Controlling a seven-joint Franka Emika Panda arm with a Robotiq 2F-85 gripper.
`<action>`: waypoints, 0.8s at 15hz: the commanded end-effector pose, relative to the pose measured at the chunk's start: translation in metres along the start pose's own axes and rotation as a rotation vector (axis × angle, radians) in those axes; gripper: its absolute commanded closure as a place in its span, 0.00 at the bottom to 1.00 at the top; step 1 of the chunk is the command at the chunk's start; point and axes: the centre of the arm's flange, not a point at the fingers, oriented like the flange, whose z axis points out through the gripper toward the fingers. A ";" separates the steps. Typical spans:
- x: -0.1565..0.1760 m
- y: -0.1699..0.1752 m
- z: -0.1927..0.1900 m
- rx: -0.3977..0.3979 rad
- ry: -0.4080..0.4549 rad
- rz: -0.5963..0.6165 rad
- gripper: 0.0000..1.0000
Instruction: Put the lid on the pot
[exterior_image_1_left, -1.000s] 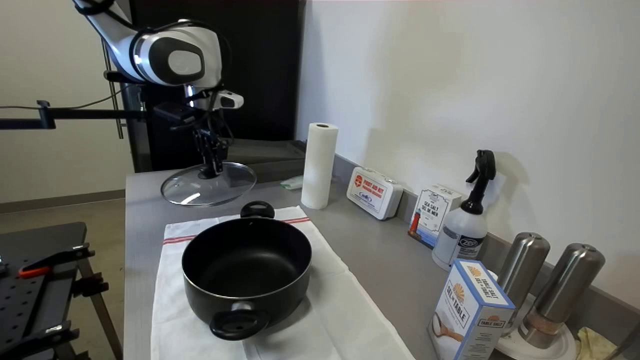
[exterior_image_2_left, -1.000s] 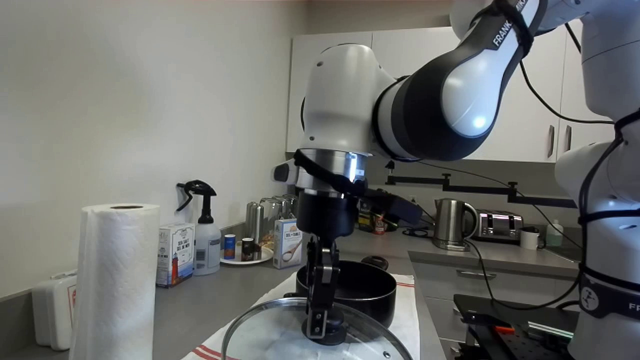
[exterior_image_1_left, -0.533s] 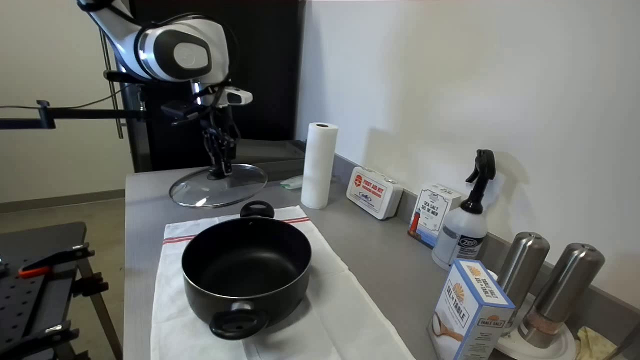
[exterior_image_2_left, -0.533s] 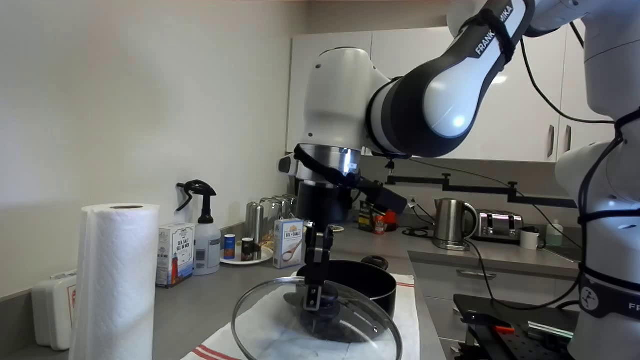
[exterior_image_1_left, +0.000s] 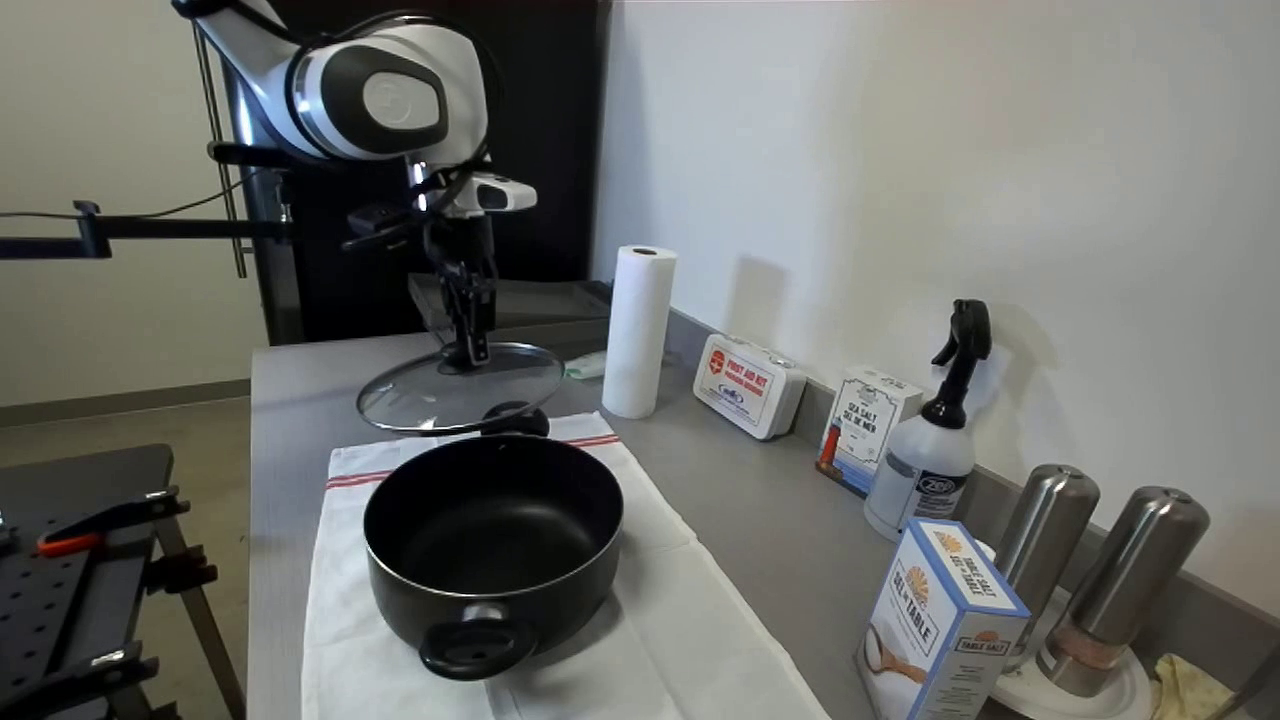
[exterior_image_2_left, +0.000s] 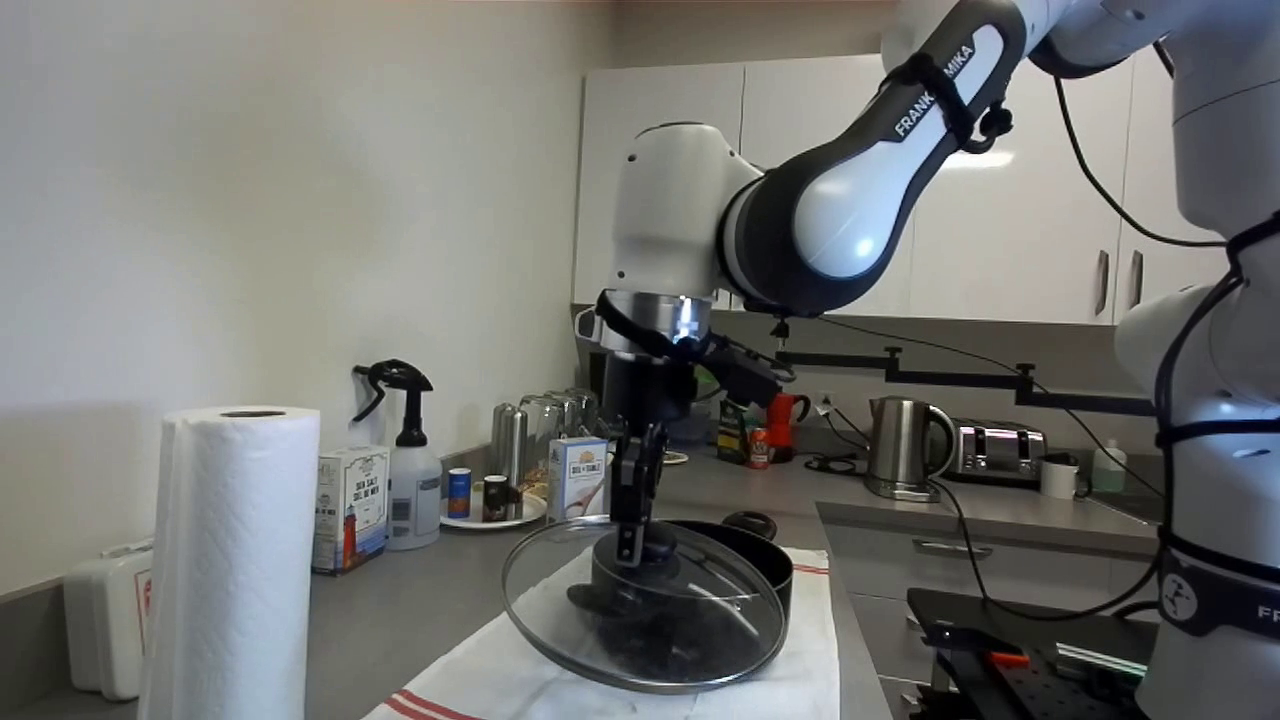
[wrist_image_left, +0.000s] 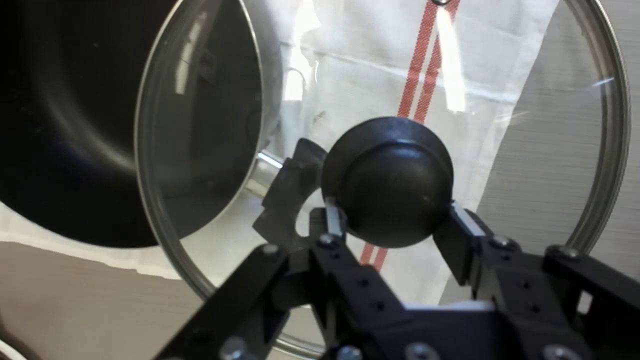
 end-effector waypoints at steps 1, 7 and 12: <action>-0.003 0.033 -0.017 -0.029 0.005 0.088 0.77; -0.004 0.086 -0.022 -0.026 0.001 0.201 0.77; -0.010 0.123 -0.020 -0.023 -0.009 0.281 0.77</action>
